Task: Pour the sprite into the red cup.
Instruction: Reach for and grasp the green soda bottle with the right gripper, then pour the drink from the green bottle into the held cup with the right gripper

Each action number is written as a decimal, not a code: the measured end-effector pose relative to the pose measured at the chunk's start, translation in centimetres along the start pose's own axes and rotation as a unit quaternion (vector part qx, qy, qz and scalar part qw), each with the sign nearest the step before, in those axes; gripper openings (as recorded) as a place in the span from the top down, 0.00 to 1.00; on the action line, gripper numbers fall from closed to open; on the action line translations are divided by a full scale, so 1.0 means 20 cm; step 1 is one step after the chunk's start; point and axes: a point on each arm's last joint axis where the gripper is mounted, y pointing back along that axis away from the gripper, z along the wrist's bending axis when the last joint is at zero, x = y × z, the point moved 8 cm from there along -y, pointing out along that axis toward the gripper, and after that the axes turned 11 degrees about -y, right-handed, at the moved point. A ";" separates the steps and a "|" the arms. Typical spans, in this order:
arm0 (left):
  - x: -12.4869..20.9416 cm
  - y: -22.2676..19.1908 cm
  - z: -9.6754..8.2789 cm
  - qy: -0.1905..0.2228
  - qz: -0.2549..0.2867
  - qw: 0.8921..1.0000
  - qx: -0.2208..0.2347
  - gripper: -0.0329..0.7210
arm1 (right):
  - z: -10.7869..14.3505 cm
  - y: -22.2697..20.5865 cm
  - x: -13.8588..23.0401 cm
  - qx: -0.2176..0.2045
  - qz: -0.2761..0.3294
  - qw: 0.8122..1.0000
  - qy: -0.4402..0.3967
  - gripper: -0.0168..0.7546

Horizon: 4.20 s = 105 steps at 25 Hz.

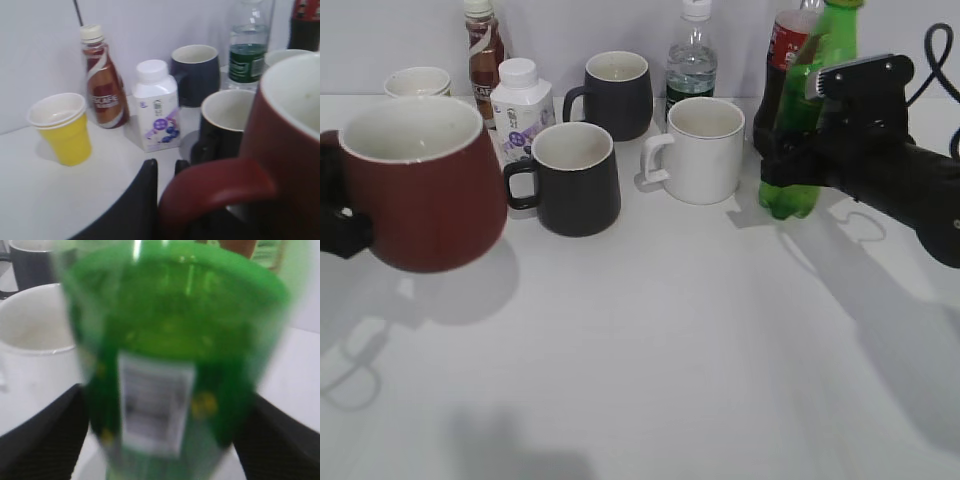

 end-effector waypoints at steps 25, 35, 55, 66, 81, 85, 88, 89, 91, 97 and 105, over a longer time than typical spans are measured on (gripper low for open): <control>-0.03 -0.37 -0.38 -0.038 0.006 0.992 0.123 0.86 | 0.29 0.26 -0.66 -0.106 -0.110 0.954 0.256 0.39; -0.13 -0.54 -0.57 -0.071 -0.029 0.983 0.168 0.86 | 0.42 0.29 -0.58 -0.184 -0.103 0.874 0.437 0.40; -0.08 -0.48 -0.63 -0.080 -0.054 0.977 0.189 0.86 | 0.39 0.30 -0.37 -0.222 -0.033 0.750 0.622 0.40; -0.10 -0.45 -0.68 -0.092 -0.078 0.969 0.217 0.86 | 0.38 0.31 -0.34 -0.231 -0.036 0.698 0.677 0.40; -0.09 -0.44 -0.70 -0.107 -0.076 0.964 0.231 0.86 | 0.38 0.30 -0.34 -0.226 -0.045 0.660 0.715 0.40; -0.08 -0.44 -0.70 -0.108 -0.074 0.964 0.232 0.86 | 0.38 0.30 -0.34 -0.225 -0.048 0.651 0.723 0.40; -0.08 -0.44 -0.70 -0.108 -0.073 0.964 0.232 0.86 | 0.38 0.30 -0.34 -0.225 -0.050 0.646 0.728 0.40; -0.08 -0.44 -0.70 -0.109 -0.071 0.964 0.232 0.86 | 0.38 0.30 -0.34 -0.225 -0.050 0.644 0.730 0.40; -0.07 -0.44 -0.70 -0.110 -0.066 0.964 0.232 0.86 | 0.38 0.30 -0.34 -0.225 -0.051 0.642 0.731 0.40; -0.06 -0.44 -0.70 -0.111 -0.060 0.964 0.233 0.86 | 0.38 0.30 -0.34 -0.224 -0.054 0.631 0.741 0.40; -0.06 -0.44 -0.70 -0.113 -0.060 0.964 0.234 0.86 | 0.38 0.30 -0.36 -0.213 -0.064 0.625 0.748 0.40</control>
